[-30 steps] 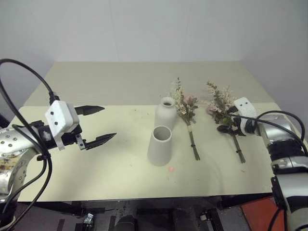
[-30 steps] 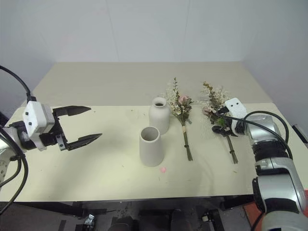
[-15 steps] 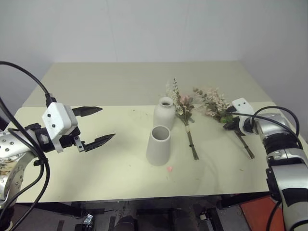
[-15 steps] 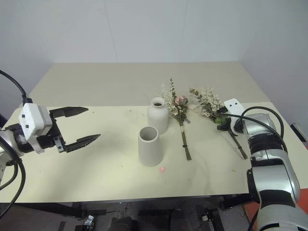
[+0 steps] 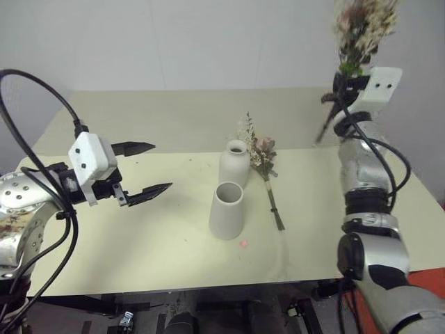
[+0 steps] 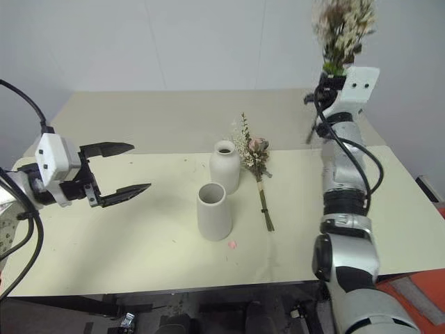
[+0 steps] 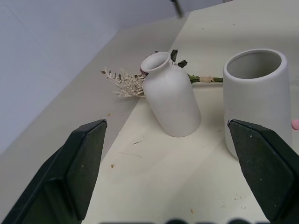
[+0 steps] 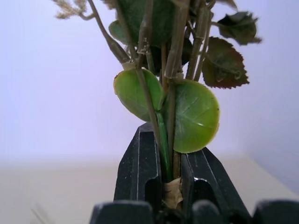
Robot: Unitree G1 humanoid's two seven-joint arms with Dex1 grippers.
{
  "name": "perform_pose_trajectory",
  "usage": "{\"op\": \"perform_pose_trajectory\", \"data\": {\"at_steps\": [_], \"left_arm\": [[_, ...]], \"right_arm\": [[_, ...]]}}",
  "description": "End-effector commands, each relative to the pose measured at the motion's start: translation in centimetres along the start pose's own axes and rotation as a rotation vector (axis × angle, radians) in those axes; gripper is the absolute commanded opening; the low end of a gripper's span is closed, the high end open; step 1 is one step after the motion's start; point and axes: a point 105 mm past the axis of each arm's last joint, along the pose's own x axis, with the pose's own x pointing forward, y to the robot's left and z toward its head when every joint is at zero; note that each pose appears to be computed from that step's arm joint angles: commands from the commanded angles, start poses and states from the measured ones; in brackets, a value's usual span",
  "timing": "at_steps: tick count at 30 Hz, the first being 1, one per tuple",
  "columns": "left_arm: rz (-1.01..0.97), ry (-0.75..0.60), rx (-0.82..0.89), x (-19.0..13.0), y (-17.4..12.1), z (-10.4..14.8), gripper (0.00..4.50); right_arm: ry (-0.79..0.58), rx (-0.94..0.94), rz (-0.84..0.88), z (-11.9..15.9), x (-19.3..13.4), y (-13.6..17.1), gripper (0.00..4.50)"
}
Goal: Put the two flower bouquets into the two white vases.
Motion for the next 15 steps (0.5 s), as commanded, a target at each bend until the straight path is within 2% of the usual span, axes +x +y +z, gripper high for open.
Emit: {"op": "perform_pose_trajectory", "data": {"at_steps": [1, 9, 15], "left_arm": [[0.004, -0.023, 0.034, -0.1, 0.1, 0.8, 4.50], [0.047, 0.017, 0.021, -1.5, -0.4, 0.5, 4.50], [0.072, 0.036, 0.010, -2.3, -1.0, 0.5, 4.50]], "right_arm": [[-0.206, 0.238, 0.110, 3.6, 1.0, 2.7, 0.20], [-0.183, 0.377, 0.289, 2.7, 2.1, 8.6, 0.20], [-0.169, 0.405, 0.407, 3.1, 1.3, 11.2, 0.20]]}}
